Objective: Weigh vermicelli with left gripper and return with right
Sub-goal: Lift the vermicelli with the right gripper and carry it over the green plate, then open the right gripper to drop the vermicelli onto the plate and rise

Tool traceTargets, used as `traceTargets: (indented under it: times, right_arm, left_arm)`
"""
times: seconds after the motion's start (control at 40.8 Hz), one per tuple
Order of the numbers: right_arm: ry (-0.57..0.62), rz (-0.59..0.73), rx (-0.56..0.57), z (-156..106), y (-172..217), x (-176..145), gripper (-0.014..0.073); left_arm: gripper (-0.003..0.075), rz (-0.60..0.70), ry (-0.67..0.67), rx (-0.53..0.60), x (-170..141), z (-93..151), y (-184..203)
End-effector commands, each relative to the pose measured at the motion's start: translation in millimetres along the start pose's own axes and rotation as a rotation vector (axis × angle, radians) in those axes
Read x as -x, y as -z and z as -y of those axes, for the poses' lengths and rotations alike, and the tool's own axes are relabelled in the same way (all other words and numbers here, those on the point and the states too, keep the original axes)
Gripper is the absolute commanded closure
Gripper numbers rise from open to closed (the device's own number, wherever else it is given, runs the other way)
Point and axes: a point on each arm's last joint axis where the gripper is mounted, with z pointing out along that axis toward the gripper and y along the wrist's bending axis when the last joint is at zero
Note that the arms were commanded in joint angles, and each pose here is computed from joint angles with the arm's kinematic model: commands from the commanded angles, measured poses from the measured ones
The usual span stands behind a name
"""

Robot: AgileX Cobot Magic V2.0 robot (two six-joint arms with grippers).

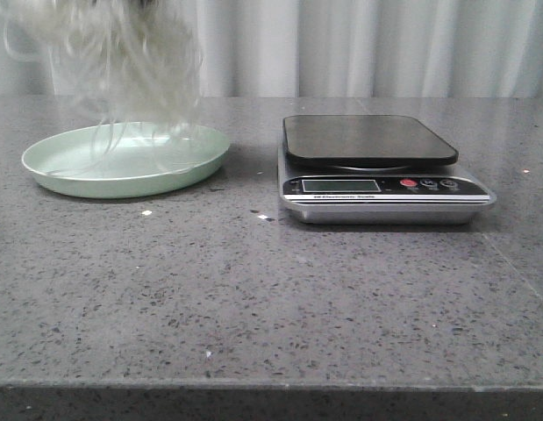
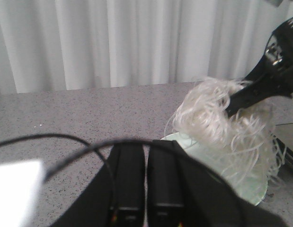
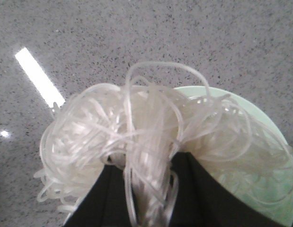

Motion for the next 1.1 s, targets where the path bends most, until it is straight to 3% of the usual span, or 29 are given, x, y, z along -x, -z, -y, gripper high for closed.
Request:
traceTargets:
  times: [0.0,0.221,0.613,0.687,0.908,1.079]
  right_arm:
    - [0.009,0.158,0.007,-5.5,16.9,21.0,0.0444]
    - [-0.003,0.098,0.003,2.0,-6.3,10.7,0.0444]
    - [-0.002,0.079,0.005,2.0,-6.9,8.9,0.0436]
    - [-0.002,0.075,0.006,1.9,-7.0,8.5,0.0389]
    - [-0.001,0.069,0.007,1.6,-6.5,8.1,0.0117]
    - [0.002,0.082,0.008,-0.1,-0.2,10.9,0.0086]
  left_arm:
    - [0.0584,0.103,0.017,0.007,16.0,-0.7,1.9]
    - [0.0584,0.107,0.017,0.007,16.3,-0.7,2.0]
    - [0.0584,0.131,0.017,0.010,18.5,-0.9,2.2]
    - [0.0584,0.131,0.017,0.010,18.5,-0.9,2.2]
    - [0.0584,0.131,0.017,0.010,18.5,-0.9,2.2]
    - [0.0584,0.131,0.017,0.010,18.5,-0.9,2.2]
